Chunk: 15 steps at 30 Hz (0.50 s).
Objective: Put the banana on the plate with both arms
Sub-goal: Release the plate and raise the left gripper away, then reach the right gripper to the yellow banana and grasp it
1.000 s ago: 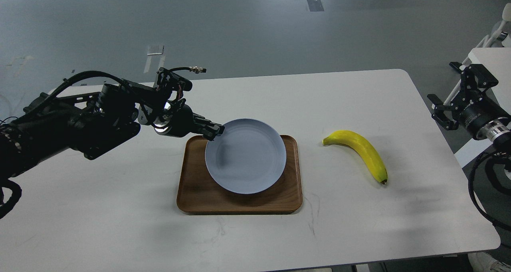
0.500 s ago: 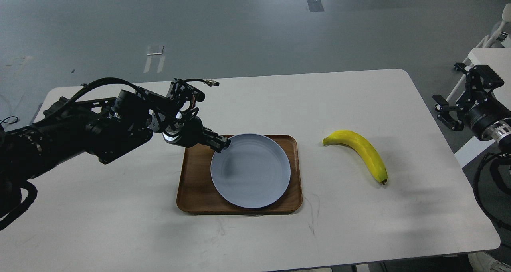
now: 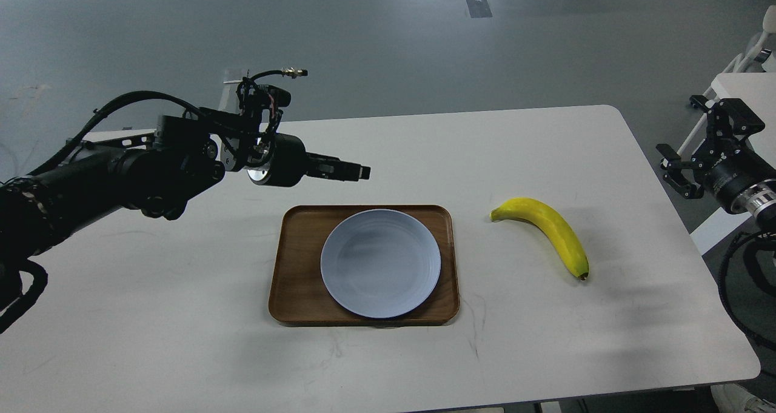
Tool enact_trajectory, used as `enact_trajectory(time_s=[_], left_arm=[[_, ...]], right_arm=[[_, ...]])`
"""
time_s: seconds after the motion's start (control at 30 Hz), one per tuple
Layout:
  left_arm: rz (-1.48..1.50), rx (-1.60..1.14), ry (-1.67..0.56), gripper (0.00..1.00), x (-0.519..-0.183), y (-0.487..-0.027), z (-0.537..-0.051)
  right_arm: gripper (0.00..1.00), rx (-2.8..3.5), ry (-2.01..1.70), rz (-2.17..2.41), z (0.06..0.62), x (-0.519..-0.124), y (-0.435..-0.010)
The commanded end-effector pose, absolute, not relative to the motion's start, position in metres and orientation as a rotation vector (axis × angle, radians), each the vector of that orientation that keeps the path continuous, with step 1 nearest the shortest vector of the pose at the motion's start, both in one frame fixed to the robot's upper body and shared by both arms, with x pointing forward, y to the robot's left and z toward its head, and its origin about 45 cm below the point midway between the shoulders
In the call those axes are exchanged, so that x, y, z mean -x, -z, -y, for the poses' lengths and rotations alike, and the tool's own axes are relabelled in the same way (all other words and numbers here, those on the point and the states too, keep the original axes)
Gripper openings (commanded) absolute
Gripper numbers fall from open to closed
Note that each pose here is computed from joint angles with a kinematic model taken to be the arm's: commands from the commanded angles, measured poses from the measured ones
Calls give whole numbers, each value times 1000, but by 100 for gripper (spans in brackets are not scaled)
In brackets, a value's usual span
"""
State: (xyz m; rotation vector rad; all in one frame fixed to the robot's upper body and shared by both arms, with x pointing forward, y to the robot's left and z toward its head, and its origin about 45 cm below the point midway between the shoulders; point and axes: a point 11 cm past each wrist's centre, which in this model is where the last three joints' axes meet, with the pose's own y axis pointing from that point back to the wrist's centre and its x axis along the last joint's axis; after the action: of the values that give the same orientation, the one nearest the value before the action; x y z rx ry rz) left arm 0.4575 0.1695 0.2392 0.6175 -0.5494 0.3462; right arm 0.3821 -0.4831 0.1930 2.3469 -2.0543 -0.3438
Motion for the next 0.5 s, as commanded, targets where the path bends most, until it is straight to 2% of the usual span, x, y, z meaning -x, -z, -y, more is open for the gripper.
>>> enact_trajectory(time_s=[0.0,0.1,0.2,0.37,0.47], left_arm=[[336,-338,-648,98,-479,-279,-202],[191,-143,-820,98,-488,-299,-233],[16,57,-964,98,-487,-295,-266],[-173,239,-1080,98,-465,-258,-313],[-222,308,-1144,98,-456,-244,-332]], right_arm=[[100,-2349,344,2051,482,-382,-193],[100,-2349,347,2044,481,-382,-192],[100,-2348,346,1988,477,-379,-187],[100,-2340,260,1790,465,-382,-183],[100,-2336,70,1581,454,-398,-205]])
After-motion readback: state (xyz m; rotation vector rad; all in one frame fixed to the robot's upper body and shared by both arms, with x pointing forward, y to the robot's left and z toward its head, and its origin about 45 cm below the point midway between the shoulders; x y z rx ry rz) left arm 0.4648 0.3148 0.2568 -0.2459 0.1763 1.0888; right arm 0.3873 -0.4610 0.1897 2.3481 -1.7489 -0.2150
